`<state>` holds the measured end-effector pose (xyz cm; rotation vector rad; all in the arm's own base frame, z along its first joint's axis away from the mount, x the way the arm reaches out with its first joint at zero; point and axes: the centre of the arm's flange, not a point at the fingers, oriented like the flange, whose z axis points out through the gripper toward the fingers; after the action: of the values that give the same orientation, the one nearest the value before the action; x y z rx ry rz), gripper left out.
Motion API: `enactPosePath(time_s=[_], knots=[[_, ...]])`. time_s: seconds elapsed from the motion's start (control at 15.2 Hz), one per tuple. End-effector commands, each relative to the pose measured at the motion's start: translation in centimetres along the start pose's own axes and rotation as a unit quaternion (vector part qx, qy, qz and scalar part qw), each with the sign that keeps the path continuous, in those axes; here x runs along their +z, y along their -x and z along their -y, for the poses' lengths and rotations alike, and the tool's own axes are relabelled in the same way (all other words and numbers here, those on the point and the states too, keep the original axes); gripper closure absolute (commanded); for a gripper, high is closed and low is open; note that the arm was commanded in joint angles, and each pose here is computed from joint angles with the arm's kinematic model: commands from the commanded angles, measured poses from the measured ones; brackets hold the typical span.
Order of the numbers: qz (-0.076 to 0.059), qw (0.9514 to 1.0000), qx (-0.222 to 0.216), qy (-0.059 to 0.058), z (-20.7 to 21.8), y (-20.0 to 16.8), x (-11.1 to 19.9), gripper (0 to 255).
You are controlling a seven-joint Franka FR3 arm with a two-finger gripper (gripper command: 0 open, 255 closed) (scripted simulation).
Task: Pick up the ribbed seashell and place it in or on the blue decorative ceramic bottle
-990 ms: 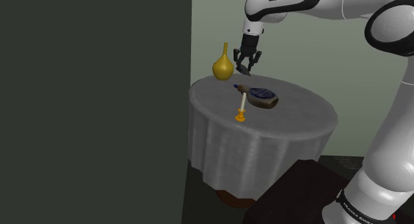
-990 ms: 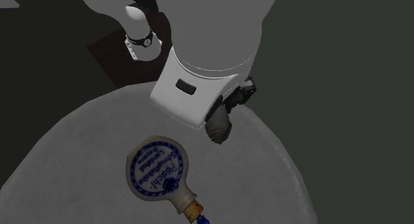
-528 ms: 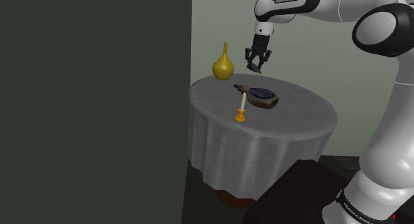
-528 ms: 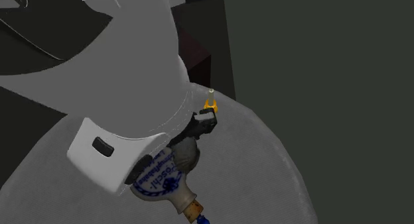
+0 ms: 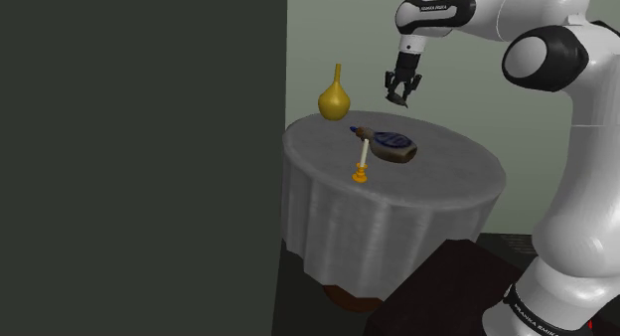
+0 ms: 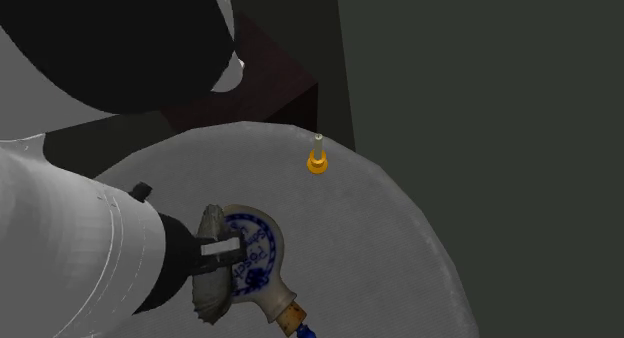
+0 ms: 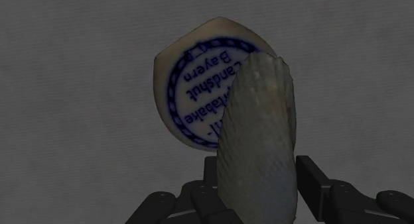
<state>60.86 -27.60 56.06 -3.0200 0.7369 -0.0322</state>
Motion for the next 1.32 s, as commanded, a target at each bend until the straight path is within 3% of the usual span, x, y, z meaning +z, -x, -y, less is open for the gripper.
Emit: enactPosePath(time_s=[0.0,0.86,1.25], knots=[[0.0,1.0,-0.001,0.0,-2.0,-0.9,-0.3,255],[0.0,1.0,-0.001,0.0,-2.2,-0.8,6.8,255],[0.0,1.0,-0.001,0.0,-2.2,-0.8,6.8,255]])
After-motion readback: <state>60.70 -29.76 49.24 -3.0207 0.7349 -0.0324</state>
